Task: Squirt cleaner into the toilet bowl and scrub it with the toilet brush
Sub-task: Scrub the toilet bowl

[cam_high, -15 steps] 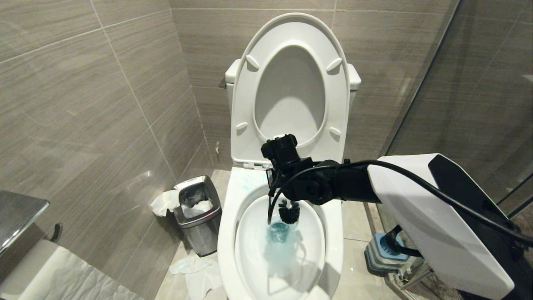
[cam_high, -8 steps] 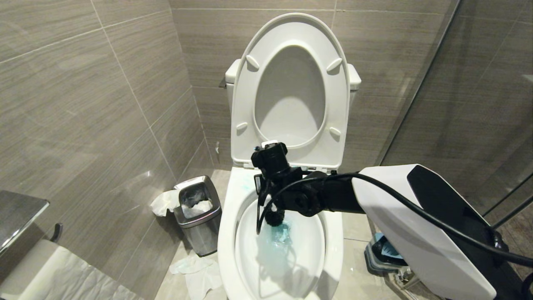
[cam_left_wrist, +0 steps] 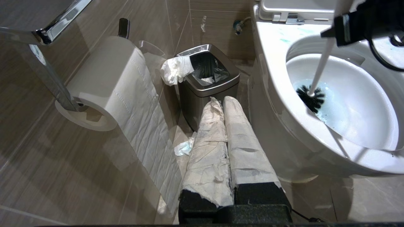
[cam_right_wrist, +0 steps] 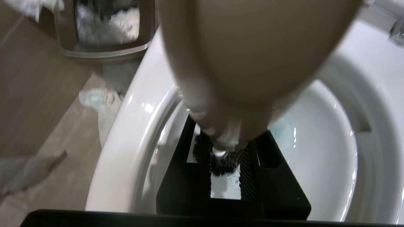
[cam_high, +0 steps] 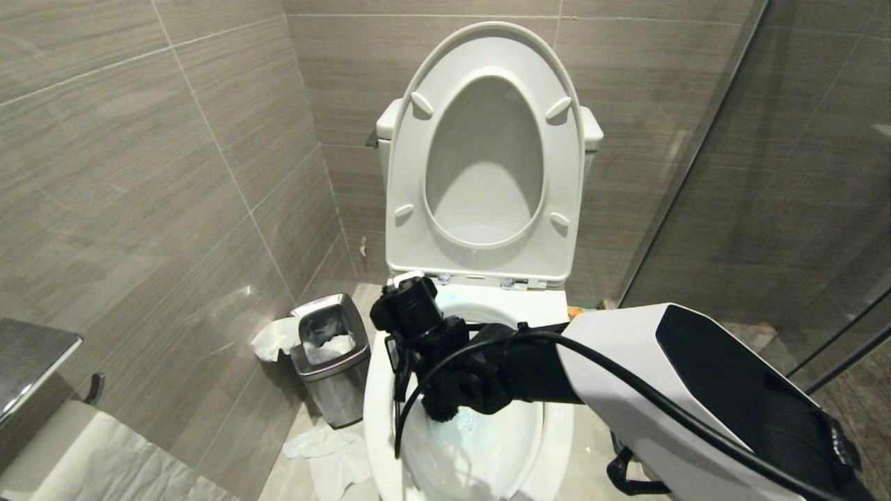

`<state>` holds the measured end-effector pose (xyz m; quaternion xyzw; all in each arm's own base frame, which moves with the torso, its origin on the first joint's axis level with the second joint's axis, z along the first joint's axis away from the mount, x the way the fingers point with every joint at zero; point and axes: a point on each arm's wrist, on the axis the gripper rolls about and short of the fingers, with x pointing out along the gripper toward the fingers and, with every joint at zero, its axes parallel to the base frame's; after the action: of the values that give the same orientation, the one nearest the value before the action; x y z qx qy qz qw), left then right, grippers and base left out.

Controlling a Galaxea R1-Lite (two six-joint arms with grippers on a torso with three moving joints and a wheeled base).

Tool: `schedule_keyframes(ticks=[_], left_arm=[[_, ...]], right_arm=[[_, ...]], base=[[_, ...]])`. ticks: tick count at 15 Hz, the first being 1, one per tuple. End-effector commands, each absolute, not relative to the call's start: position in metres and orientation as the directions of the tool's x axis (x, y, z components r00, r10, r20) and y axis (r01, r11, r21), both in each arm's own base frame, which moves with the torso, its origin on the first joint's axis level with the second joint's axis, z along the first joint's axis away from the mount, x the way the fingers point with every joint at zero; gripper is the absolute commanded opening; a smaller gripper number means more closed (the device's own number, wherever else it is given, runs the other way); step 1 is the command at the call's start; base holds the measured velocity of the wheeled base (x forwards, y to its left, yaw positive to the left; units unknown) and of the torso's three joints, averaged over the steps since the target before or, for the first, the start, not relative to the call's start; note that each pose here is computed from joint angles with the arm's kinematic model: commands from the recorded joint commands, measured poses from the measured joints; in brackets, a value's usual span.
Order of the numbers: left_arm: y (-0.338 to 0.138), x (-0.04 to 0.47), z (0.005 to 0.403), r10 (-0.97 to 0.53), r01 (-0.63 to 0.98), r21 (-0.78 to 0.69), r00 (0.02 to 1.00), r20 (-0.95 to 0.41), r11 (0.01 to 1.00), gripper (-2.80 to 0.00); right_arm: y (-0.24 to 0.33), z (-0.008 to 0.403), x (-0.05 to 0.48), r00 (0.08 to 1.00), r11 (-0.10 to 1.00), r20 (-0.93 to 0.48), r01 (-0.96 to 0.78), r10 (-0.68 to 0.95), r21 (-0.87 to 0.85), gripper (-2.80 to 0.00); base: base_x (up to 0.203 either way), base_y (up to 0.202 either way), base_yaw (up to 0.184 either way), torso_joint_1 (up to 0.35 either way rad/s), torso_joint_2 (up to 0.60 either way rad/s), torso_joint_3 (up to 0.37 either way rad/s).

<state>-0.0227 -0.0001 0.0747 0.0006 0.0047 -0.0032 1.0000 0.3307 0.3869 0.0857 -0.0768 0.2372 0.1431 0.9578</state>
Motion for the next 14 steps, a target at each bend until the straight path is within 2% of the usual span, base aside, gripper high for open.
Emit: schedule_keyframes(ticks=[1,7,9,14], left_arm=[[0.000,-0.023,0.074,-0.006,0.006,0.001,1.000,-0.011,1.000,-2.80],[0.000,-0.023,0.074,-0.006,0.006,0.001,1.000,-0.011,1.000,-2.80],[0.000,-0.022,0.074,-0.006,0.006,0.001,1.000,-0.012,1.000,-2.80],[0.000,-0.023,0.074,-0.006,0.006,0.001,1.000,-0.011,1.000,-2.80]], right_arm=[[0.378,0.097,0.303,0.827,0.941,-0.508,-0.328,0.241,-0.088,-2.80],[0.317,0.113,0.270,0.811,0.959,-0.568,-0.254,0.140,-0.126,-2.80],[0.302,0.113,0.282,0.832,0.976,-0.551,-0.169,0.067,-0.136,-2.80],[0.287,0.120,0.315,0.865,0.991,-0.501,-0.081,0.018,-0.105,-2.80]], base=[[0.000,0.000,0.000,0.000,0.00,0.000],[0.000,0.000,0.000,0.000,0.00,0.000],[0.000,0.000,0.000,0.000,0.00,0.000],[0.000,0.000,0.000,0.000,0.00,0.000]])
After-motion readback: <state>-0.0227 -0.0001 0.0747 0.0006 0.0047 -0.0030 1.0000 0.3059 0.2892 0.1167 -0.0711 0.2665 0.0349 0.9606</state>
